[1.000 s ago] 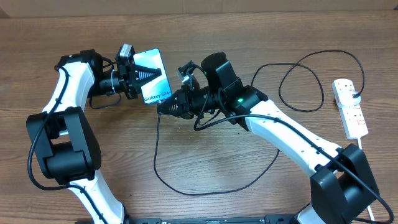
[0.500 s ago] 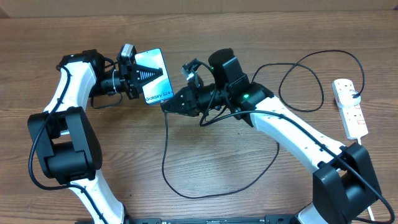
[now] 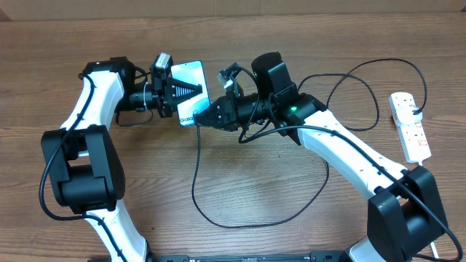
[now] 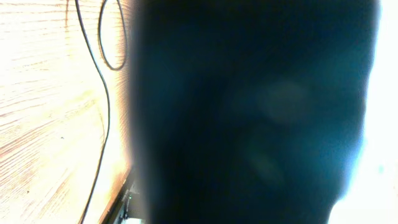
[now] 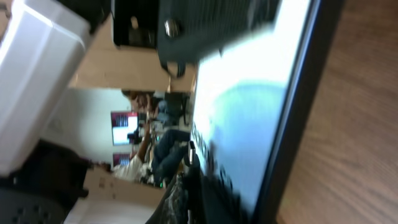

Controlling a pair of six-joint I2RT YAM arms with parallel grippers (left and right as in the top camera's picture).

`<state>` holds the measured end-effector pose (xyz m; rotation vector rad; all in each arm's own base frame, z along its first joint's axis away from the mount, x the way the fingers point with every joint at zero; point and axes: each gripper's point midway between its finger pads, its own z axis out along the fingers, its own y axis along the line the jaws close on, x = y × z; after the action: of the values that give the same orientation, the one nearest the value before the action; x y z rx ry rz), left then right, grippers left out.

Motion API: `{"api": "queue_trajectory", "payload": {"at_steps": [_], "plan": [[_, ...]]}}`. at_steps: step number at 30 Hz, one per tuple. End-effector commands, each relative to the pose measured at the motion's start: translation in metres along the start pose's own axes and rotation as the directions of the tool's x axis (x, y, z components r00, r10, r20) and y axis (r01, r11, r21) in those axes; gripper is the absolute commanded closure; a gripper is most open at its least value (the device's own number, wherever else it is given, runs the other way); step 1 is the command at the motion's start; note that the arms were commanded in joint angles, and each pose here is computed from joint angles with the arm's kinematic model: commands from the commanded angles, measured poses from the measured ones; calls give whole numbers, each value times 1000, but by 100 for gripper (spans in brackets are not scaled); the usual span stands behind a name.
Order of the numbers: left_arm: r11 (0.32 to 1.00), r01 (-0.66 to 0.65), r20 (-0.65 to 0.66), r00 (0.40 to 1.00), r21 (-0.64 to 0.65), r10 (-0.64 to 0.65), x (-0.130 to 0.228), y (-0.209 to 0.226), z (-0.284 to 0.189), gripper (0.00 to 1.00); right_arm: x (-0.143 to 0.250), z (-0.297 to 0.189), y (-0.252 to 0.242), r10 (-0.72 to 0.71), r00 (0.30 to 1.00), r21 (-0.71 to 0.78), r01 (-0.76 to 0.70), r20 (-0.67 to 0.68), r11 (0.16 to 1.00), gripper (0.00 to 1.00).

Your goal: Plug charger to phone and switch on socket

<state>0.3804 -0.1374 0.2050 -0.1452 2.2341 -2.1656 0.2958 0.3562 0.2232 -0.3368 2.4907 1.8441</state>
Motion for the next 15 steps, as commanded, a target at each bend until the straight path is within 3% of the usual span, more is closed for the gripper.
{"api": "queue_trajectory", "payload": {"at_steps": [1, 7, 15], "plan": [[998, -41, 38, 998, 43, 39, -5, -12, -11, 96, 15, 0, 10, -85, 994, -35, 83, -65, 996, 96], [997, -62, 89, 994, 39, 58, -14, -11, -30, 96, 23, 0, 1, -111, 990, -10, 110, -89, 994, 96], [999, -41, 123, 991, -36, 45, -18, 2, -49, 96, 38, 11, 10, -274, 952, -67, 268, -134, 961, 96]]}}
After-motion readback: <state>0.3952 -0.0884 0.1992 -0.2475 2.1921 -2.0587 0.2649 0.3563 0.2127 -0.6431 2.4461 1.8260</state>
